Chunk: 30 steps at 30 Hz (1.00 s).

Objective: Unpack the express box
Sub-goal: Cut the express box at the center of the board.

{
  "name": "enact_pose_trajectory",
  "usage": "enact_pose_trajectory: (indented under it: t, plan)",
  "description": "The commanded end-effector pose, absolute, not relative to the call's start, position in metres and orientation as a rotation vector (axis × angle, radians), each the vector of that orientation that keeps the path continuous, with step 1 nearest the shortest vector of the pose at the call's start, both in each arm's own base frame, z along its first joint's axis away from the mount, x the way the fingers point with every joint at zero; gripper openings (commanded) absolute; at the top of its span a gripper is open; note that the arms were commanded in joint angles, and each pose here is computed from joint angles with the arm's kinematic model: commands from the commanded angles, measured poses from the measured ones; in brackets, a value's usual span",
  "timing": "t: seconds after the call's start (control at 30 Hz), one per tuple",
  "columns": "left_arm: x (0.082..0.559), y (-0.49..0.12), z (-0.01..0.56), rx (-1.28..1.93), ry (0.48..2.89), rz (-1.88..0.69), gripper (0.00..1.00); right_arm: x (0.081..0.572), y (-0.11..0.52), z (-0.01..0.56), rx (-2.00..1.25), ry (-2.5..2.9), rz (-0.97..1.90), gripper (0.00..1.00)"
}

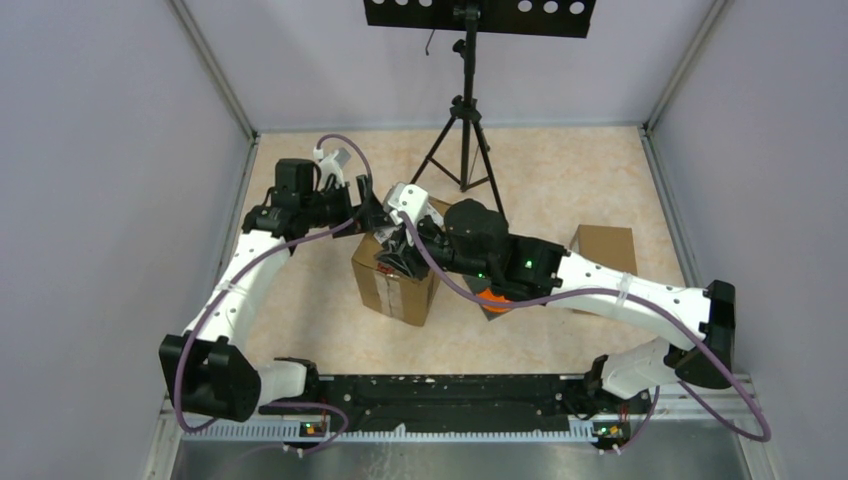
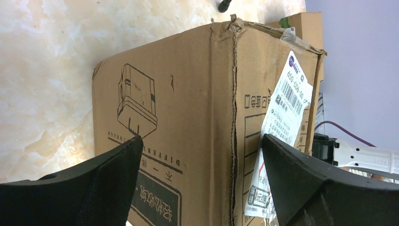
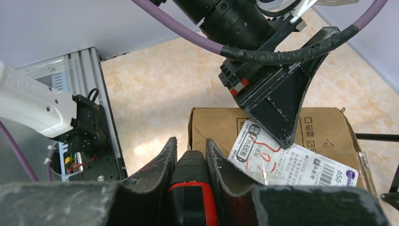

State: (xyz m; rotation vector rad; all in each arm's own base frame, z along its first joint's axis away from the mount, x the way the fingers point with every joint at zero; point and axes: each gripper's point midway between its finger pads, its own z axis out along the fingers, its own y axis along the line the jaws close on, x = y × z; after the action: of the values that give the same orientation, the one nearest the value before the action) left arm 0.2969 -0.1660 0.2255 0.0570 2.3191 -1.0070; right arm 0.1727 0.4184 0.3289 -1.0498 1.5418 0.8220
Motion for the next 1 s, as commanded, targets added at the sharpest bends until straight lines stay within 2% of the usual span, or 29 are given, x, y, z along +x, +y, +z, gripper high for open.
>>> enact_pose_trajectory:
  t: [0.0,0.2,0.5,0.73,0.97]
  plan:
    - [0.306,-0.144,0.199,0.063,2.383,-0.852,0.96,0.180,0.404,0.338,-1.065,1.556,0.712,0.00]
    - [0.307,-0.139,0.194,0.110,2.392,-0.823,0.97,0.183,0.399,0.358,-1.063,1.520,0.685,0.00]
    - [0.307,-0.145,0.200,0.151,2.371,-0.864,0.98,0.182,0.394,0.349,-1.113,1.522,0.652,0.00]
    - [0.319,-0.163,0.253,0.206,2.221,-1.005,0.98,0.176,0.413,0.358,-1.110,1.507,0.754,0.00]
    - [0.335,-0.152,0.307,0.174,2.117,-0.878,0.98,0.180,0.423,0.358,-1.106,1.518,0.757,0.00]
